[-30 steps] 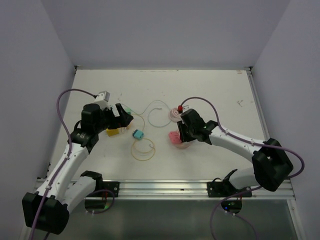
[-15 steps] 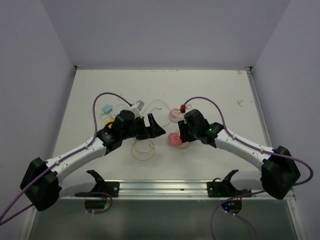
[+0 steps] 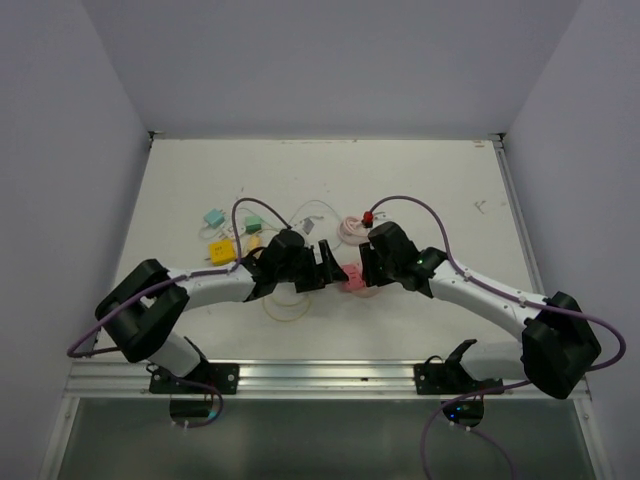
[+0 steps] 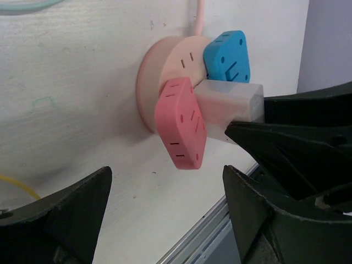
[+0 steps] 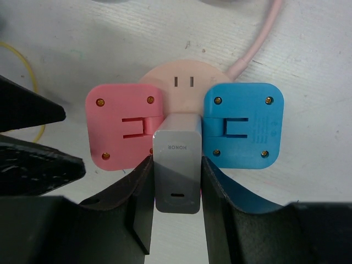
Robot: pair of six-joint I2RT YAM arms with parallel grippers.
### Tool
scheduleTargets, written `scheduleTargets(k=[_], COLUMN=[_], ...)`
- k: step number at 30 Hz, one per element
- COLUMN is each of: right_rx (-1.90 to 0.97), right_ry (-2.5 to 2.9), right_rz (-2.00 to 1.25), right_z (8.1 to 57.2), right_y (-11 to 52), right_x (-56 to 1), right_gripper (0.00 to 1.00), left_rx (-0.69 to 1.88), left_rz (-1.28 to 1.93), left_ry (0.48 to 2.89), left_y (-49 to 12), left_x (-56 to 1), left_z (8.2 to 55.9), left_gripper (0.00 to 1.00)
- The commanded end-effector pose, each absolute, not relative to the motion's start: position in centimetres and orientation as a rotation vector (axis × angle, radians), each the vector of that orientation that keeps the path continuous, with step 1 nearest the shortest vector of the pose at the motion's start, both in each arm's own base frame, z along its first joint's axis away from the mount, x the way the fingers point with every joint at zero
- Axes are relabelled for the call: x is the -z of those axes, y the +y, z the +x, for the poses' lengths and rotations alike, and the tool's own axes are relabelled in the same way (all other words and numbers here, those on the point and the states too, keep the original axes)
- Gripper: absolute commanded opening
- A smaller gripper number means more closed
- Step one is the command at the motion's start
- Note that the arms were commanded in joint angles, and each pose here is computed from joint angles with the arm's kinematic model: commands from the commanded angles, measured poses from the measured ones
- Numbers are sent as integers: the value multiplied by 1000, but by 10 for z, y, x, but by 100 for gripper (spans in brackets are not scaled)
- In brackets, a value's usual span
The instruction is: Pull the plug off the socket
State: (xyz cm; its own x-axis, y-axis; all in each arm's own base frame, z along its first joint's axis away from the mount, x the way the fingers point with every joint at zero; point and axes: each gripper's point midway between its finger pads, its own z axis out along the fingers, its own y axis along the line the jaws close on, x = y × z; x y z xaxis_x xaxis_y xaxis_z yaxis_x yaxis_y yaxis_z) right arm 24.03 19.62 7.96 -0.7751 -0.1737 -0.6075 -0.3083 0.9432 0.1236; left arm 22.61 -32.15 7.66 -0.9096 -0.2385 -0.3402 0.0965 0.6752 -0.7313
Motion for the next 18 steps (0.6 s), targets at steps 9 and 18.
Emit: scheduleTargets(k=[9,18], right_rx=[-272,-270], right_ry=[2474,2498], right_rz=[-292,-296], right_z=[243,241], right_y=[195,199], right_x=[-71,-62], right_gripper=[21,12], left_rx=[1316,1322], left_rz=[-123,-114], left_ry=[2429,2436], left_y=[-364,-374], left_x=[-83,-83], left_z=[240,246], left_gripper=[73,49])
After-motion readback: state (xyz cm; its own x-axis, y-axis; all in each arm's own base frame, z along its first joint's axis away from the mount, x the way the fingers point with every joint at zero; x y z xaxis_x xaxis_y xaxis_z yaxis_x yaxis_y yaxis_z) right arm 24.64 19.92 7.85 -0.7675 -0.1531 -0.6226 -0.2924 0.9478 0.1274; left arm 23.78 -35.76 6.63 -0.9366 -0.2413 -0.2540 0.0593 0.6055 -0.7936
